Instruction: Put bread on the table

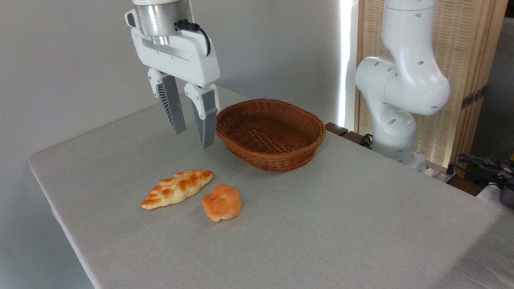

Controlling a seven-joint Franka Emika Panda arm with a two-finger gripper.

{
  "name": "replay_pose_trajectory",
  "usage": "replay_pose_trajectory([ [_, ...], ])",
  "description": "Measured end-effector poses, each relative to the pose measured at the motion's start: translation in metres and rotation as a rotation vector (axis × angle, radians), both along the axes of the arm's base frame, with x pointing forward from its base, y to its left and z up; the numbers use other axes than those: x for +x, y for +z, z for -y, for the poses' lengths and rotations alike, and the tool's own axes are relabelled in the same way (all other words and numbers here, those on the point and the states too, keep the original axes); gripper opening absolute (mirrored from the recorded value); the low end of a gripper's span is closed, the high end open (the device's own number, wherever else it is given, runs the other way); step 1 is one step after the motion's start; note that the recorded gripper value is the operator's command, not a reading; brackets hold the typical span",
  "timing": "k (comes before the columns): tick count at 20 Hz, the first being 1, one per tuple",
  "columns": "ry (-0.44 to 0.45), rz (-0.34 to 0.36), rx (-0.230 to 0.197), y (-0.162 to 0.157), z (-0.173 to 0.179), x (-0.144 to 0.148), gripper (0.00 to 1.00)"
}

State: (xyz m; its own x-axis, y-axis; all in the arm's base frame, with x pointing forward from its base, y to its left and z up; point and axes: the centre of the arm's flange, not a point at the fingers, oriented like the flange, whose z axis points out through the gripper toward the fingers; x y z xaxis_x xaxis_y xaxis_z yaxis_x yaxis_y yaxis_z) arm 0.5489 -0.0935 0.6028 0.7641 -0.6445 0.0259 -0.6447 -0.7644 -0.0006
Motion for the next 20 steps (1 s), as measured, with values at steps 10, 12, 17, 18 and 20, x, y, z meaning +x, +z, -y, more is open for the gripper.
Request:
replay_pose_trajectory([
  [10,0.022,-0.047,-0.013,0.005,-0.014,0.010,1.00],
  [12,0.018,-0.045,-0.021,0.007,-0.017,0.010,1.00],
  [17,0.012,-0.043,-0.023,0.009,-0.016,0.009,1.00],
  [18,0.012,-0.043,-0.023,0.009,-0.017,0.009,1.00],
  [20,0.012,-0.043,-0.023,0.009,-0.016,0.009,1.00],
])
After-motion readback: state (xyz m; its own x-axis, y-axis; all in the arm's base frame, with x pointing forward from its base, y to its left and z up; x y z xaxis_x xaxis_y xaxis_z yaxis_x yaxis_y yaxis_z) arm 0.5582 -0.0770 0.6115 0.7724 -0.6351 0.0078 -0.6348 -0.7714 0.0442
